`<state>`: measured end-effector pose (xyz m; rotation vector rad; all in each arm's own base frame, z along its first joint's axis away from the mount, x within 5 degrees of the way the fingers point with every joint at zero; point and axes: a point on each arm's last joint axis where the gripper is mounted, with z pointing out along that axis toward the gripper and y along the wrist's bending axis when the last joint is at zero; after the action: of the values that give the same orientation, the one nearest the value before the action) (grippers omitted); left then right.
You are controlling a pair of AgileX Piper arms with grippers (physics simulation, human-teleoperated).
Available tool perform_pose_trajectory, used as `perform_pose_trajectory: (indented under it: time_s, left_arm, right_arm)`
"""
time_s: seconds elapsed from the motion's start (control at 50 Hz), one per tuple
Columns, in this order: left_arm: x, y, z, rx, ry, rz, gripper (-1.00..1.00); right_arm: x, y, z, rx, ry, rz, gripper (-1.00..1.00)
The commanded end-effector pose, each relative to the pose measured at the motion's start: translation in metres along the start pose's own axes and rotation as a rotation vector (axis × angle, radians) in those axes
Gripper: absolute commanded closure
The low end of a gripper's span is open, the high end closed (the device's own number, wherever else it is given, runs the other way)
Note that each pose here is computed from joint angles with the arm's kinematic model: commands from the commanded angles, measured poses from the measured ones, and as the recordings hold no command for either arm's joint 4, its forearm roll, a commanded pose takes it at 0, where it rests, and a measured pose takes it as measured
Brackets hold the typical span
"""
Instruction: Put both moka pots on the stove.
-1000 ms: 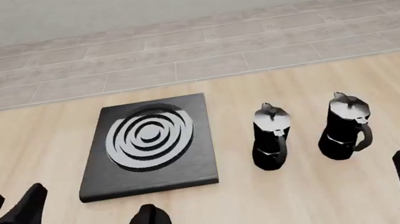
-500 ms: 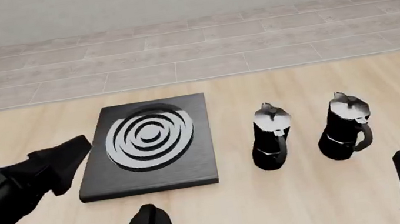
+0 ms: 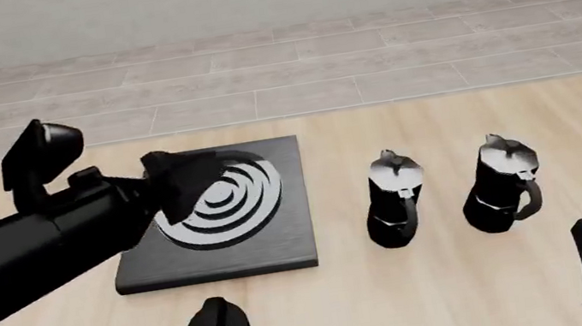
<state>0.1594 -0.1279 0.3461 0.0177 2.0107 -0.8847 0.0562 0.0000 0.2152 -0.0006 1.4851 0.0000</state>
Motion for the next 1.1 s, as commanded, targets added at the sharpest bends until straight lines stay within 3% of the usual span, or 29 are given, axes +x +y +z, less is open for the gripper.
perform_pose_trajectory:
  time_s: [0.02,0.2,0.44,0.6,1.1]
  left_arm:
    - [0.013,-0.027,0.033,0.049,0.117,-0.063,-1.0]
    - [0.007,-0.041,0.049,0.057,0.137,-0.087,-1.0]
    - [0.019,-0.057,0.083,0.05,0.211,-0.096,-1.0]
    - [0.015,-0.068,0.1,0.051,0.224,-0.044,-1.0]
    - [0.023,-0.062,0.156,0.015,0.226,-0.038,-1.0]
  right_arm:
    - [0.0,0.0,0.0,0.0,0.0,0.0,-1.0]
    - [0.0,0.0,0.0,0.0,0.0,0.0,-1.0]
    - [0.0,0.0,0.0,0.0,0.0,0.0,-1.0]
    - [0.0,0.0,0.0,0.0,0.0,0.0,-1.0]
    - [0.0,0.0,0.0,0.0,0.0,0.0,-1.0]
